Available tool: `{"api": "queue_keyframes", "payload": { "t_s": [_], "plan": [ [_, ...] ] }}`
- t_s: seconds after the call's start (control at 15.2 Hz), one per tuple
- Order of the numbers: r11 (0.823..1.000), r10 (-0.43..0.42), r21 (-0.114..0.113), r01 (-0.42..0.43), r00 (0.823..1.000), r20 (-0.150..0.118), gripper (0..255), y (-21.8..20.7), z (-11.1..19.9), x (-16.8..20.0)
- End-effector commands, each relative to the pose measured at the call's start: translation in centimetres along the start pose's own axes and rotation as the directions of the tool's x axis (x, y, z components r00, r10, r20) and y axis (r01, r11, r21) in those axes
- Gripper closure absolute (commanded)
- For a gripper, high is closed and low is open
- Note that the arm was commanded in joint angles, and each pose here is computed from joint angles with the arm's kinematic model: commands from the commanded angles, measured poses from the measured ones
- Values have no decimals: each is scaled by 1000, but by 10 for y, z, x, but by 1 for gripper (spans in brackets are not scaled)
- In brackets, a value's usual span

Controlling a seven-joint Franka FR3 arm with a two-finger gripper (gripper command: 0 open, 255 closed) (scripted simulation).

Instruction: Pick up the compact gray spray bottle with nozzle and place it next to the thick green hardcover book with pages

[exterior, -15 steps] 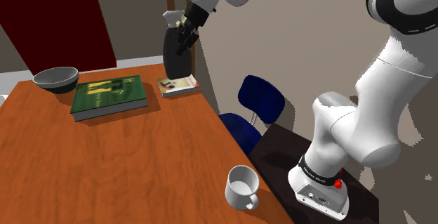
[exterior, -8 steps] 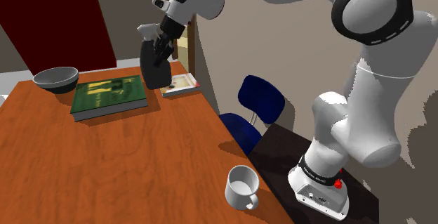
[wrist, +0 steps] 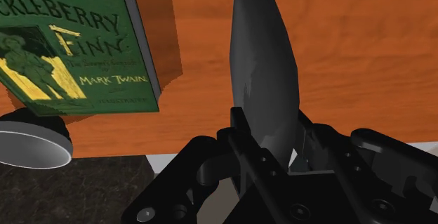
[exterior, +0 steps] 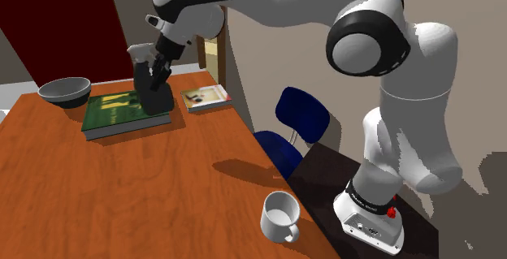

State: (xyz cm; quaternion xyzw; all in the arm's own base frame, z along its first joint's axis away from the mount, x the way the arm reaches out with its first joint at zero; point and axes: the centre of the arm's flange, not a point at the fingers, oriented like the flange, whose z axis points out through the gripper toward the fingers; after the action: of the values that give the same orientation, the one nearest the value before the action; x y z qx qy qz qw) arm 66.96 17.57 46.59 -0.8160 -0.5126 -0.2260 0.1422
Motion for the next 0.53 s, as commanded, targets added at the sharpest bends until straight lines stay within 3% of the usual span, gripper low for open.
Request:
{"api": "queue_keyframes", "payload": {
  "t_s": [0.0, 0.26, 0.46],
  "plan": [
    [1000, 0, 0, 0, 1000, -1, 255, 6, 26, 9],
    [1000, 0, 0, 0, 1000, -1, 255, 20, 71, 34],
    [1000, 0, 0, 0, 1000, -1, 255, 21, 84, 31]
  ]
}}
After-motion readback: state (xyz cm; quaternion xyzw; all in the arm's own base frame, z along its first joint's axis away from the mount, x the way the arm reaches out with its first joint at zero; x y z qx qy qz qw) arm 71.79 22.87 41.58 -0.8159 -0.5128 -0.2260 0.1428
